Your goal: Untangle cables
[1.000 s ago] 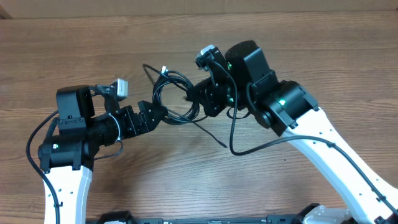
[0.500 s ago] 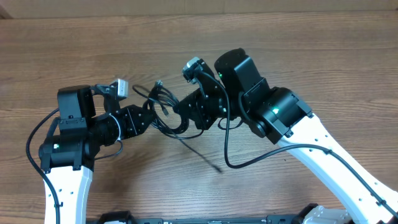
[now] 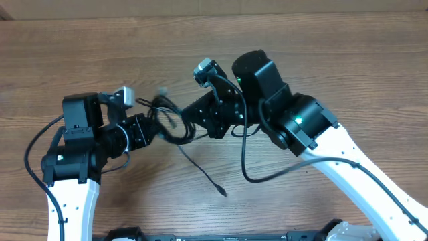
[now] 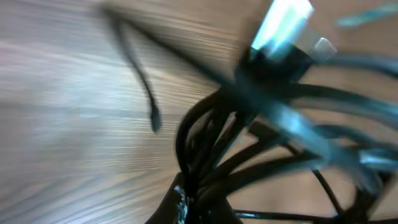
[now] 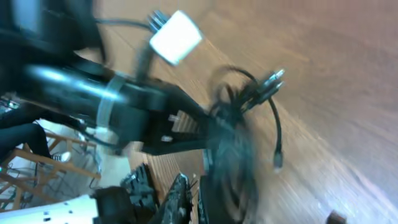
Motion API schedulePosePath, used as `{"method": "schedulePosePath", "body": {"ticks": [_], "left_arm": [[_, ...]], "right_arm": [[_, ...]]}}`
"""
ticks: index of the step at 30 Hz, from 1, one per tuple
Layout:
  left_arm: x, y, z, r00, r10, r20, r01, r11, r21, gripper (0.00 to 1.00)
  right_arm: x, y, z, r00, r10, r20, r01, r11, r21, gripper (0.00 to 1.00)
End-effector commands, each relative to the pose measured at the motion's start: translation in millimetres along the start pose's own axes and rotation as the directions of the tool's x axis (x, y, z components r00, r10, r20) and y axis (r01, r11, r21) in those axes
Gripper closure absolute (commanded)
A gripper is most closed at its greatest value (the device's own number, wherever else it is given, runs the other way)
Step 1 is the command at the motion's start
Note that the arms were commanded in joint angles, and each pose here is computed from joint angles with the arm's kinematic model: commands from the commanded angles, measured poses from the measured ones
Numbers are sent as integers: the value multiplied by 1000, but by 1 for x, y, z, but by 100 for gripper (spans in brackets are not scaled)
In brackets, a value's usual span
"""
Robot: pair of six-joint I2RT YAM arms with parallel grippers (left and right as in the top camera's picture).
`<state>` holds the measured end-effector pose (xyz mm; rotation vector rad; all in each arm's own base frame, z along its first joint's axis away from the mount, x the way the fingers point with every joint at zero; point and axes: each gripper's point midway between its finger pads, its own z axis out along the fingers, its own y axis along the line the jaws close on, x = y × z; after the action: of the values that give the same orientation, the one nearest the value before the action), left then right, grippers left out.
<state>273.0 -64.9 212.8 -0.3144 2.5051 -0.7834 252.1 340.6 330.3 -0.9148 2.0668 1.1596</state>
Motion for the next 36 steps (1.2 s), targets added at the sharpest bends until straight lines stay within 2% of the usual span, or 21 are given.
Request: {"method": "schedulePosePath", "body": {"ticks": [1, 5, 8, 10, 11, 14, 17, 20, 24, 32, 36], "left_arm": [[-12, 31, -4, 998, 4, 58, 6, 983, -182, 96], [-12, 42, -2, 999, -9, 48, 20, 972, -232, 96], [-7, 35, 4, 999, -40, 17, 43, 982, -183, 96], [-3, 21, 8, 999, -47, -19, 45, 994, -97, 96], [-2, 12, 9, 999, -42, -35, 40, 998, -46, 96], [-1, -4, 9, 999, -6, -46, 8, 999, 46, 96], [-1, -24, 7, 998, 35, -55, -26, 987, 157, 96], [-2, -46, 2, 995, 93, -46, -76, 955, 286, 96], [-6, -67, -5, 990, 139, -19, -120, 910, 397, 96], [5, -100, -25, 963, 270, 22, -229, 769, 597, 96], [8, -107, -31, 961, 277, 17, -223, 735, 641, 96]], "right_arm": [[-31, 42, -44, 986, -94, 136, 102, 993, -52, 96], [-45, 49, -62, 968, -136, 210, 142, 990, -13, 96], [-48, 35, -68, 965, -132, 225, 115, 989, 89, 95], [-41, 26, -67, 973, -113, 202, 88, 988, 127, 50], [-35, 19, -66, 980, -95, 178, 68, 986, 152, 33], [-19, 9, -62, 992, -52, 119, 30, 983, 183, 33], [0, 2, -59, 999, 5, 50, -15, 980, 199, 37], [18, -8, -56, 992, 128, 1, -125, 963, 237, 37], [37, -18, -50, 979, 191, -67, -167, 948, 269, 34], [51, -35, -40, 977, 159, -142, -108, 943, 315, 33], [49, -55, -36, 978, 159, -132, -95, 913, 398, 34]]}}
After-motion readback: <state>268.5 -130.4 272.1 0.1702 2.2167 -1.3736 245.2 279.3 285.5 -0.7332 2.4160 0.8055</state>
